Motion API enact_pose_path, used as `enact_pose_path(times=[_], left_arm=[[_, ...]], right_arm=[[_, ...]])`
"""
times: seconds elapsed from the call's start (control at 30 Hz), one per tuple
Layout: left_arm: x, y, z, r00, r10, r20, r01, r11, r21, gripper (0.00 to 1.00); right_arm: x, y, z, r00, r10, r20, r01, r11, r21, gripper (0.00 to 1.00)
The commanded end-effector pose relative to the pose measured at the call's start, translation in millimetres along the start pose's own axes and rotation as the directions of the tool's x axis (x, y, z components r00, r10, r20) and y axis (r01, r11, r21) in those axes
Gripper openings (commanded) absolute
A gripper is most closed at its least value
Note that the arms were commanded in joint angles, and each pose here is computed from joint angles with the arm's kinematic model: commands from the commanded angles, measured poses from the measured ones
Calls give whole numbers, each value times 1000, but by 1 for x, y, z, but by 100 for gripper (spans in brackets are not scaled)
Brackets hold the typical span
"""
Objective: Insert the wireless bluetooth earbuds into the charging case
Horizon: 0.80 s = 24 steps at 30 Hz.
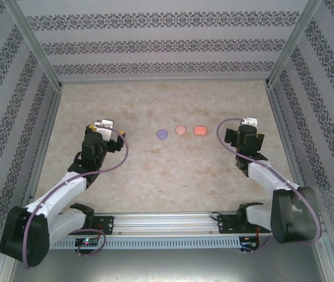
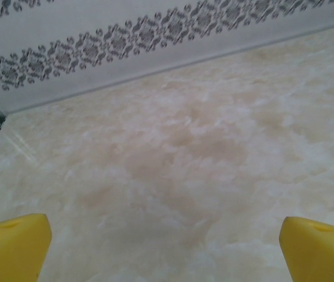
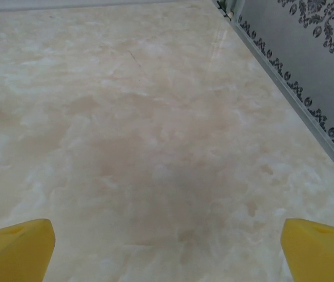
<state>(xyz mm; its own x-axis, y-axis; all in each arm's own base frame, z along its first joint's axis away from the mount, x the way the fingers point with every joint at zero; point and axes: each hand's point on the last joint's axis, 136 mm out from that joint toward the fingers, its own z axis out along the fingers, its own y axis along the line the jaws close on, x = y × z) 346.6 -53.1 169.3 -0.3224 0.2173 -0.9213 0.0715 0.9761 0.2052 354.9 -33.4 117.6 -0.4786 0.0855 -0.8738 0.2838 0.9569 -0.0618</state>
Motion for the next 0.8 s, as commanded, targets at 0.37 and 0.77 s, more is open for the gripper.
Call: enact_pose_path(times=[0.37, 0.77], left_arm=[[56, 31, 48, 993, -108, 49, 112, 991, -77, 99], [75, 40, 78, 971, -231, -66, 233, 972, 38, 99]], right_arm=[[-3, 28, 17, 969, 19, 245, 24, 985, -172, 98], [-7, 41, 33, 982, 1, 191, 44, 972, -231, 98]])
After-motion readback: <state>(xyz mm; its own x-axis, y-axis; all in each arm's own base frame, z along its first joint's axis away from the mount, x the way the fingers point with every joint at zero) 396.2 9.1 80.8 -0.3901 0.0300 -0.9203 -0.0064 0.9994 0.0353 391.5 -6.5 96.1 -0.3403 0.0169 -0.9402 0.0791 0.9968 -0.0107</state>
